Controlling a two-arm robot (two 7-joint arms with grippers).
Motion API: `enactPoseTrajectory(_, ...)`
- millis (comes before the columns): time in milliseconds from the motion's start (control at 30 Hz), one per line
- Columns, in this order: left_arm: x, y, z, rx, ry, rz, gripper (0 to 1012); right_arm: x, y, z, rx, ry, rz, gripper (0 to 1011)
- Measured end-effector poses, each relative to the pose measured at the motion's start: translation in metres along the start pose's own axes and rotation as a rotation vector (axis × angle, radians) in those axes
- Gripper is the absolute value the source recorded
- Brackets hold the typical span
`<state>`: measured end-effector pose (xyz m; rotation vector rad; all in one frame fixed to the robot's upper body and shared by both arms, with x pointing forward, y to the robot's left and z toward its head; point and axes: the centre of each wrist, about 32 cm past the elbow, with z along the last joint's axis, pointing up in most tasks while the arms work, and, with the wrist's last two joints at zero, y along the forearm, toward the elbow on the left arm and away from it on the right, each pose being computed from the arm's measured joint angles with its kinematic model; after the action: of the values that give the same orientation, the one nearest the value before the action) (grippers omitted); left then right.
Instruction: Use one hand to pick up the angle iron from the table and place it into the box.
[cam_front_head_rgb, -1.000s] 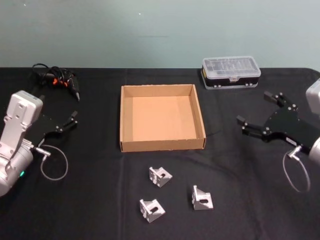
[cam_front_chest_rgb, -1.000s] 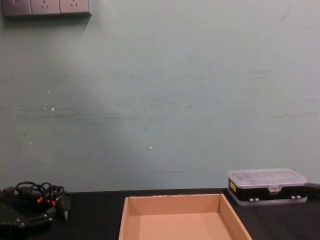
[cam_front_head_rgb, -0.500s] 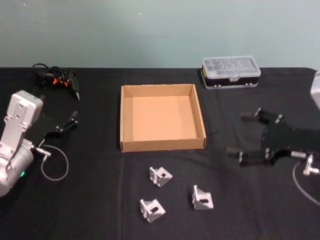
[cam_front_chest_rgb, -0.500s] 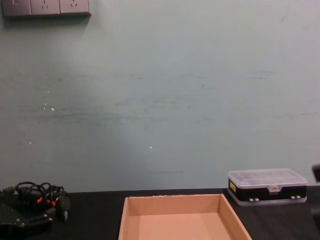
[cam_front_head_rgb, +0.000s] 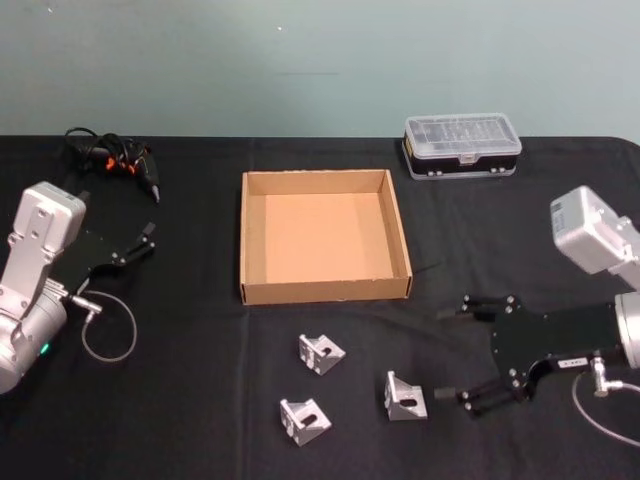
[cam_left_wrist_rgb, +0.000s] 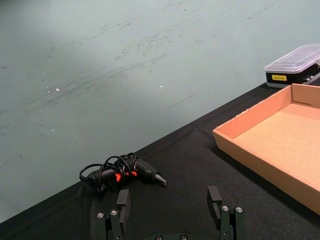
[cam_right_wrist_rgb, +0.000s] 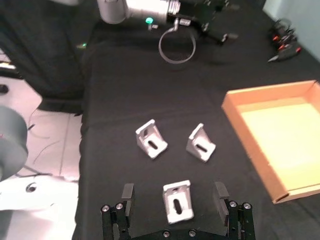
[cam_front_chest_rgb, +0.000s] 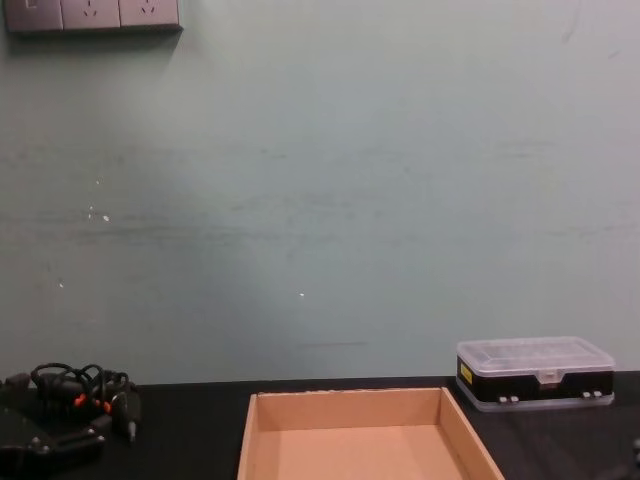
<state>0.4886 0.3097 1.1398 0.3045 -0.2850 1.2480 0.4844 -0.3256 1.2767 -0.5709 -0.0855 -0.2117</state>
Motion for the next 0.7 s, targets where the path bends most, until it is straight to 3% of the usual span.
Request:
enactPoseTrajectory(300, 0.0000, 0.0000, 0.0000, 0.000, 0.000, 0.000, 1011, 0.008, 0.014, -0.003, -0.069, 0.008, 0.062, 1003)
enactPoseTrajectory(700, 0.0000, 0.0000, 0.0000, 0.000, 0.000, 0.000, 1011, 0.017, 0.035, -0.008, -0.115, 0.015, 0.112, 1003)
